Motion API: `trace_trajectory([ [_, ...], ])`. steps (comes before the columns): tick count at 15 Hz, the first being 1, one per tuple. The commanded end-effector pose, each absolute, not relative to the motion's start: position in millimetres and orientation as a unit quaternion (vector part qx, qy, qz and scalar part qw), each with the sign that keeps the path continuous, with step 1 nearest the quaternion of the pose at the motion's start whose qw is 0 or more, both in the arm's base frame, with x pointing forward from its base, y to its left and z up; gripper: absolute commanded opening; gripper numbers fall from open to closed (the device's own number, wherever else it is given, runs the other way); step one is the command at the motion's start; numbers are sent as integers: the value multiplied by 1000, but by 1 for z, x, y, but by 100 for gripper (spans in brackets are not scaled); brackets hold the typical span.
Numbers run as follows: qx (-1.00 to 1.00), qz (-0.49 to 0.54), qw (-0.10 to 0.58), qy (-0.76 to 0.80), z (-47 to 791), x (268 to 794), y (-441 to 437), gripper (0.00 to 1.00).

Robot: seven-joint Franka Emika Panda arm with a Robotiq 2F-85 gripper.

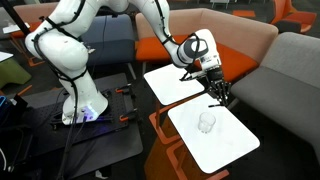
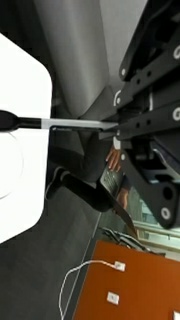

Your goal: Put the marker in the glass cup

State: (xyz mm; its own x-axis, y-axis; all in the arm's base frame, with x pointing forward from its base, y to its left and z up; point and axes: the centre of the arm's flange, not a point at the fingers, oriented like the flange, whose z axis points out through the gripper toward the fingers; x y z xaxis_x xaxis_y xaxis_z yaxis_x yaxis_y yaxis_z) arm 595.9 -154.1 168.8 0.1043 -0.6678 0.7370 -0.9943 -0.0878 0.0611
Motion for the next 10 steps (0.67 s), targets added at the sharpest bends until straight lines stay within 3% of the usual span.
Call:
trace_trajectory([
  [1, 653, 278, 318, -629, 160, 594, -159, 3],
  [10, 631, 248, 352, -645, 140, 581, -180, 3],
])
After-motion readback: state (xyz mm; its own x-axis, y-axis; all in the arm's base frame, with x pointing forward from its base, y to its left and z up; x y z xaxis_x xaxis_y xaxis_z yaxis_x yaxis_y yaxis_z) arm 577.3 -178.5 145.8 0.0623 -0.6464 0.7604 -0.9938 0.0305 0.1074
